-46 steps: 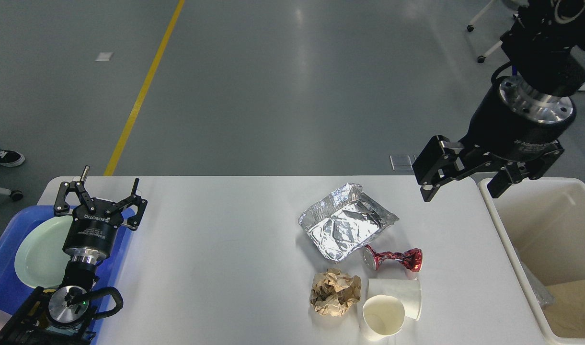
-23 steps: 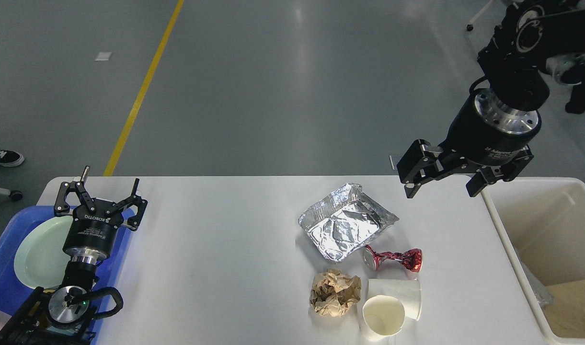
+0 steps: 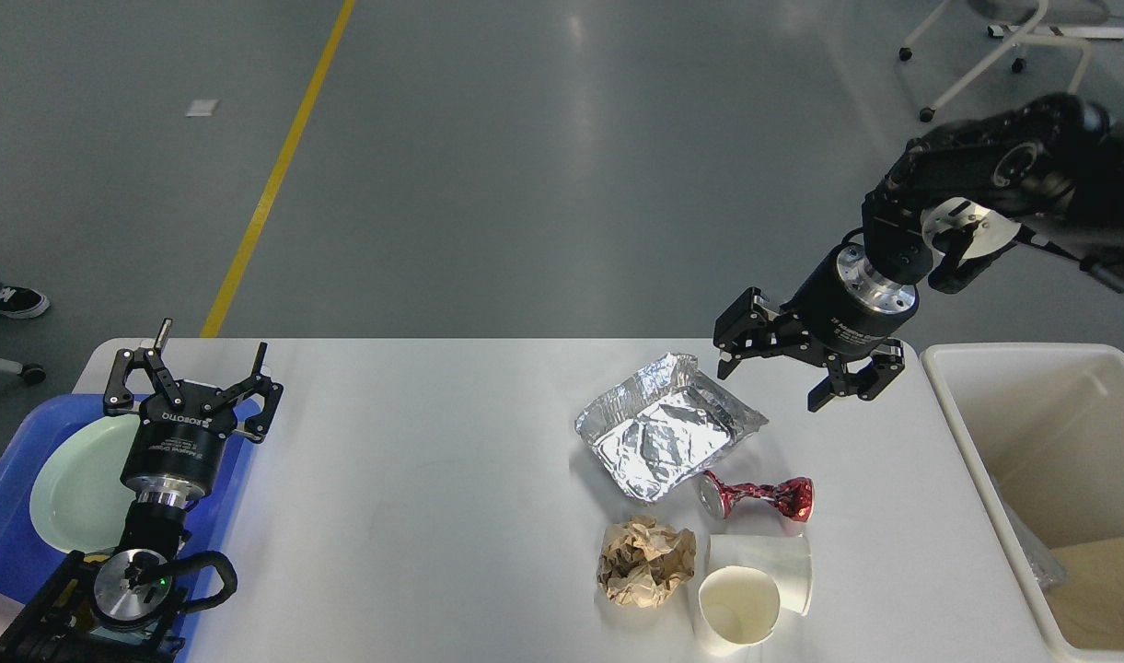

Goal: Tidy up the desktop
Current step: 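Raise the right gripper out of the bin toward the foil tray, then lower the right gripper onto the edge of the foil tray and grasp, then lift the foil tray and carry it over the white bin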

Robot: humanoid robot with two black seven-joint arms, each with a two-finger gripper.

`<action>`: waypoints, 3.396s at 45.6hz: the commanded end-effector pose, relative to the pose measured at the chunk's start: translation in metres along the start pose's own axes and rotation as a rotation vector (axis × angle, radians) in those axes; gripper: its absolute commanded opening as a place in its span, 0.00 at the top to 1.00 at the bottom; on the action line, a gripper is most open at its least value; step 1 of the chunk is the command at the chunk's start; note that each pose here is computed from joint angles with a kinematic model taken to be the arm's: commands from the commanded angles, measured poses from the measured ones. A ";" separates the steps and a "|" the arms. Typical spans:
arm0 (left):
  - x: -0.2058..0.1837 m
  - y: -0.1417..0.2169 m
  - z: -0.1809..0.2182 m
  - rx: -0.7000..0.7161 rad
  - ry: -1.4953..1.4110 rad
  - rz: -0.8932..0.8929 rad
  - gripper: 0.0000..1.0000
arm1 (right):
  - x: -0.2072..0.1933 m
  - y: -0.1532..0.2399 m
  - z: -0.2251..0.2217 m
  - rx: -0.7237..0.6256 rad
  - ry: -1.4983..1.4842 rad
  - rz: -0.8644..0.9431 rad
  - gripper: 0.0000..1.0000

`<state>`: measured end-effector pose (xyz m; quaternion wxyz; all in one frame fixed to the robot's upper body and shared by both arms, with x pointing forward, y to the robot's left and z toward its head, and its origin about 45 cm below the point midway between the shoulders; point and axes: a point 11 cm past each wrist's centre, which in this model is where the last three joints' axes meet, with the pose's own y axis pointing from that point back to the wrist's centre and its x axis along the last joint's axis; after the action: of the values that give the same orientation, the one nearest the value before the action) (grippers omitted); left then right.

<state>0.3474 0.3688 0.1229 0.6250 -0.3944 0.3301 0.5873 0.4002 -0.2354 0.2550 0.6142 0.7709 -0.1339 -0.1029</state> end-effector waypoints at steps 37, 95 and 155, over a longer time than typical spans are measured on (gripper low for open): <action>0.000 0.000 0.000 -0.001 0.000 -0.001 0.04 | -0.015 -0.178 0.032 0.065 -0.331 0.289 0.01; 0.000 0.000 0.000 -0.001 0.000 -0.001 0.04 | -0.017 -0.196 0.038 0.068 -0.382 0.358 1.00; 0.000 0.000 0.000 0.000 0.000 0.000 0.04 | 0.016 -0.012 0.003 0.032 -0.044 0.217 1.00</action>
<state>0.3476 0.3687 0.1231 0.6251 -0.3946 0.3300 0.5871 0.4256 -0.2363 0.2059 0.5724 0.7668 -0.2777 -0.0849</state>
